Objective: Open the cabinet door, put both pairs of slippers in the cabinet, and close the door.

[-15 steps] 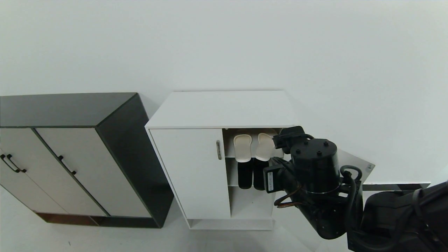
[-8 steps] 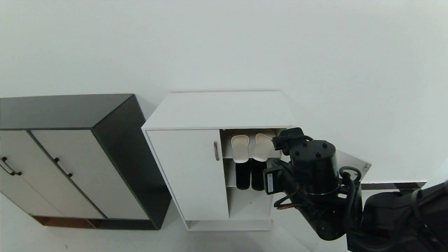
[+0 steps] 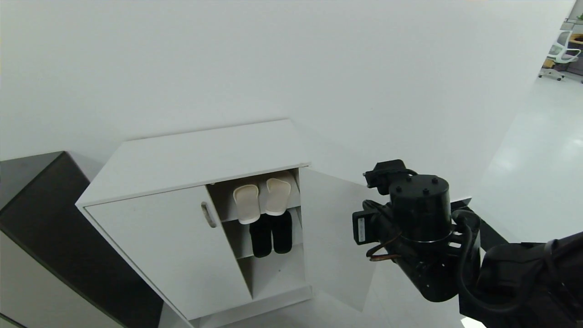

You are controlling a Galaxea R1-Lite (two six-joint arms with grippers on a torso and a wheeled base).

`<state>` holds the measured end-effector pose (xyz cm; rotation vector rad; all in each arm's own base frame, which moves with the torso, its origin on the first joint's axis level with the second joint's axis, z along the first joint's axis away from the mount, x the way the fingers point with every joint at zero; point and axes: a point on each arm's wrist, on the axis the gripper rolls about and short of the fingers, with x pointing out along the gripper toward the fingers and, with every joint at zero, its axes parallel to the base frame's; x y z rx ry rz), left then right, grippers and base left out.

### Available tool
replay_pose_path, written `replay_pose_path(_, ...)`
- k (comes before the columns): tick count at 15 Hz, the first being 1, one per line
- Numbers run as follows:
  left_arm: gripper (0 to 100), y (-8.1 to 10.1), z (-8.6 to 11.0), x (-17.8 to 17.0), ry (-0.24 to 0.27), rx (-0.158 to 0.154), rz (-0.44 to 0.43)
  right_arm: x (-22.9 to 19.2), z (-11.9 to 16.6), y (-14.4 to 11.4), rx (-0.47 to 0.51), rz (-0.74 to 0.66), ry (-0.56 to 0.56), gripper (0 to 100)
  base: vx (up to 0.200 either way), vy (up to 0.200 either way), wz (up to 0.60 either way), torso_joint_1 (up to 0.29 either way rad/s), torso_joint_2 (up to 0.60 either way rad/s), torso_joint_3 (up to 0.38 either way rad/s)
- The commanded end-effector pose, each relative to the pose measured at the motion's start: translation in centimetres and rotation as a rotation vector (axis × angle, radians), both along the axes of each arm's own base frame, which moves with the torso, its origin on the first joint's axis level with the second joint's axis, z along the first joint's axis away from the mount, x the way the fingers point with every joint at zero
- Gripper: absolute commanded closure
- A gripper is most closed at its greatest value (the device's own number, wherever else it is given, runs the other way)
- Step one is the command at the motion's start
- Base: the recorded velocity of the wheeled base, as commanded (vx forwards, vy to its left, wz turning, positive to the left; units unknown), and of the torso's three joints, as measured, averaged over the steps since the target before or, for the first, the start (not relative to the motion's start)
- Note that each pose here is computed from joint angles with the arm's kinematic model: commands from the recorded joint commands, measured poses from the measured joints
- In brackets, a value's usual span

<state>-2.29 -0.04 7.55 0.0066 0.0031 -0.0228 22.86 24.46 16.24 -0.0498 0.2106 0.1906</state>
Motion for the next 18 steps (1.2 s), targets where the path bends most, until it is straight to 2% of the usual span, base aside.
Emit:
replay_pose_path(1,100,0.0,0.0,0.0,0.000,0.000,0.000,1.0,0.0,-0.9,-0.004,-0.027,0.000,100,0.000,0.000,0.00,0.000,0.00,0.000)
replay_pose_path(10,100,0.0,0.0,0.0,0.001,0.000,0.000,2.1,0.0,-1.4,0.015,-0.046,-0.020,100,0.000,0.000,0.00,0.000,0.00,0.000)
replay_pose_path(14,100,0.0,0.0,0.0,0.000,0.000,0.000,2.6,-0.2,-1.6,0.004,-0.057,-0.027,100,-0.200,0.000,0.00,0.004,0.01,0.001)
replay_pose_path(16,100,0.0,0.0,0.0,0.001,0.000,0.000,3.4,0.4,-1.6,0.028,-0.078,-0.046,100,0.000,0.000,0.00,0.000,0.00,0.000)
replay_pose_path(18,100,0.0,0.0,0.0,0.000,-0.002,0.000,5.0,1.6,-2.8,0.058,-0.135,-0.076,100,0.000,0.000,0.00,0.000,0.00,0.000)
